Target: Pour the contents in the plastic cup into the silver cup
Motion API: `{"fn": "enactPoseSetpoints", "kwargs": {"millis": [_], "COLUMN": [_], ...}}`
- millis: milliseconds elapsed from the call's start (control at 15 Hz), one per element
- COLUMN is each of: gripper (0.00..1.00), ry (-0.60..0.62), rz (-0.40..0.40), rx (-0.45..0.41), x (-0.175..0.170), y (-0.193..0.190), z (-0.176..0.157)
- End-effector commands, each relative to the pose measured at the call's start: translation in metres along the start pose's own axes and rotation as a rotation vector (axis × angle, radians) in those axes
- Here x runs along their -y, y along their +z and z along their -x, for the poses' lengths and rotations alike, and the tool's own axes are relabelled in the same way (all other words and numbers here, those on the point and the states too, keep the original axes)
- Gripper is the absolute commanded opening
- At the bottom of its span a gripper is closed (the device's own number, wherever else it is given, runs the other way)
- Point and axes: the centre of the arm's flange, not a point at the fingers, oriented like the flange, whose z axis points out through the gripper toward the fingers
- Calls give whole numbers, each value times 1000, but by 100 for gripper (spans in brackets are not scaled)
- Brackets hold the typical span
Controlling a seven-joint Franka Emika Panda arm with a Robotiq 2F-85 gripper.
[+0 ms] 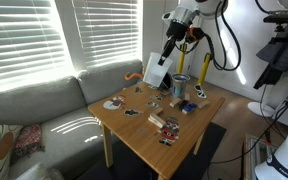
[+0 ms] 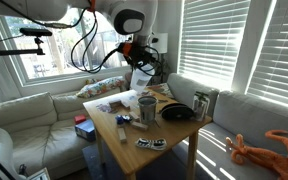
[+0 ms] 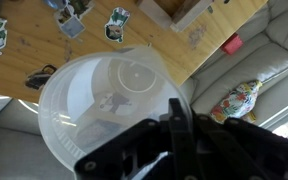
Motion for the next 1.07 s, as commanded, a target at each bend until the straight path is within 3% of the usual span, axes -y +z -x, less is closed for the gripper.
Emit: {"fn": "enactPoseSetpoints", "kwargs": {"millis": [0,467,800,1000], "gripper": [4,1,1,1], "ry": [0,8,103,171], "rz": [0,45,186,222], "rx": [0,82,187,208], "x": [0,16,28,33], "y": [0,23,51,65], "z": [0,-19,-32,-39]}}
